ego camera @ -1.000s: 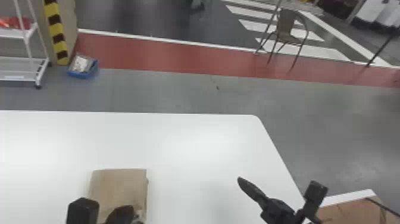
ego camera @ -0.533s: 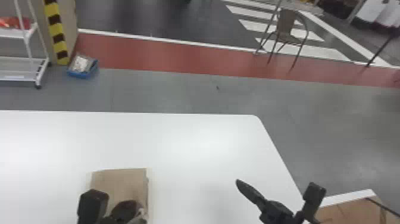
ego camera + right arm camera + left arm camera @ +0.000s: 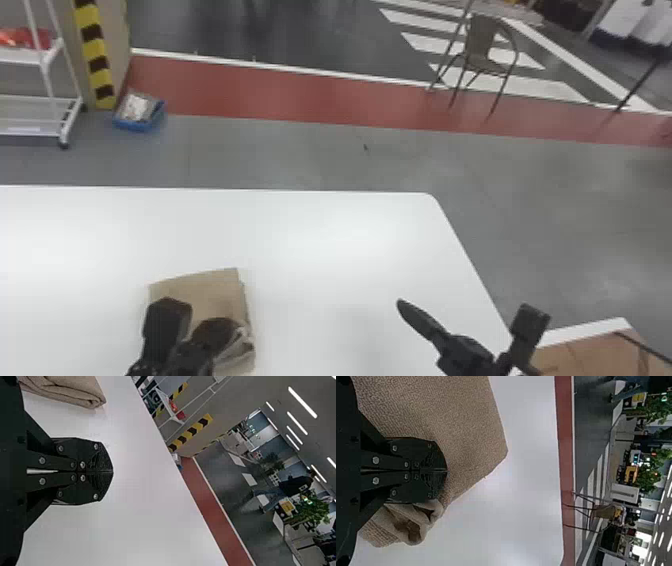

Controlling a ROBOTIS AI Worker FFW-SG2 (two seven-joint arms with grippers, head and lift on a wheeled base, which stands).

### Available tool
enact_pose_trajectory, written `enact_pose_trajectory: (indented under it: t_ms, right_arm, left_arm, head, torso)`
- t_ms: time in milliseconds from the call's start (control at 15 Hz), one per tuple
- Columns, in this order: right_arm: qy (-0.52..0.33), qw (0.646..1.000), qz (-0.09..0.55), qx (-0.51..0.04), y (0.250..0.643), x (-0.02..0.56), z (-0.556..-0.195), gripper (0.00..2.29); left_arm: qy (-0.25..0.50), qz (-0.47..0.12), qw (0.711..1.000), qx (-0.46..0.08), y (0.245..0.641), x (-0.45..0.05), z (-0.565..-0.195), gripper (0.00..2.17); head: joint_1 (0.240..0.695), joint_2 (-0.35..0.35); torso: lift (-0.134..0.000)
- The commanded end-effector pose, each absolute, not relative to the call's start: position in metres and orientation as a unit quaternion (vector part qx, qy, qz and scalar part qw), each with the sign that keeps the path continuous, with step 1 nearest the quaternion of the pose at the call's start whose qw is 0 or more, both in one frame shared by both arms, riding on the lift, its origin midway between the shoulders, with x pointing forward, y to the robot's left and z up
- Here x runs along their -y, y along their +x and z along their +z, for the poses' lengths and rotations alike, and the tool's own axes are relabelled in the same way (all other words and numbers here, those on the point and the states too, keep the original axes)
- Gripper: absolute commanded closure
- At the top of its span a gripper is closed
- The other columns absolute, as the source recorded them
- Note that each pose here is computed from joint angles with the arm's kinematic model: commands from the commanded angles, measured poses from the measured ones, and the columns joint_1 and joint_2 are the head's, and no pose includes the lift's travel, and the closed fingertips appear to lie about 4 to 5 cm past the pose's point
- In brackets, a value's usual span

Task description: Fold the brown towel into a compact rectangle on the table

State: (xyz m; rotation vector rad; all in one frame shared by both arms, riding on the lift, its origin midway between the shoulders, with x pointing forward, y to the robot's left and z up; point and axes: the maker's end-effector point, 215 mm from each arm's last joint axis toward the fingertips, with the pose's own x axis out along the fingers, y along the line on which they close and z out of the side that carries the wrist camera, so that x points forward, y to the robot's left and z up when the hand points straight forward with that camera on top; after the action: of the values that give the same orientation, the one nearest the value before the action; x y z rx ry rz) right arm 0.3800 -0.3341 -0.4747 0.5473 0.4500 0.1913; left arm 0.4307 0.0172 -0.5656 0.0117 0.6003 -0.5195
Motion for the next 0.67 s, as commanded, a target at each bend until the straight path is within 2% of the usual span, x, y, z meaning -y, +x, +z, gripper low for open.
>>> enact_pose_trajectory:
  t_ms: [0, 133, 467, 600]
  right_arm:
    - [0.268, 0.933, 0.094, -0.22, 0.38, 0.334, -0.474, 1.42]
    - [0.266, 0.934, 0.094, -0.22, 0.381, 0.334, -0.471, 1.42]
    - [0.267, 0.933, 0.097, -0.219, 0.384, 0.33, -0.471, 1.42]
    - [0.267, 0.933, 0.098, -0.221, 0.385, 0.329, -0.472, 1.42]
  left_arm:
    - [0.012, -0.257, 0.923, -0.288, 0.438, -0.015, -0.564, 1.63]
    - [0.014, -0.254, 0.924, -0.286, 0.439, -0.02, -0.563, 1.63]
    - [-0.024, -0.236, 0.936, -0.26, 0.418, -0.049, -0.524, 1.63]
    - [-0.029, -0.223, 0.938, -0.265, 0.415, -0.068, -0.524, 1.63]
  head:
    - [0.695, -0.35]
    - [0.695, -0.35]
    - [0.695, -0.35]
    - [0.695, -0.35]
  torso:
    - [0.0]
    - [0.0]
    - [0.0]
    - [0.0]
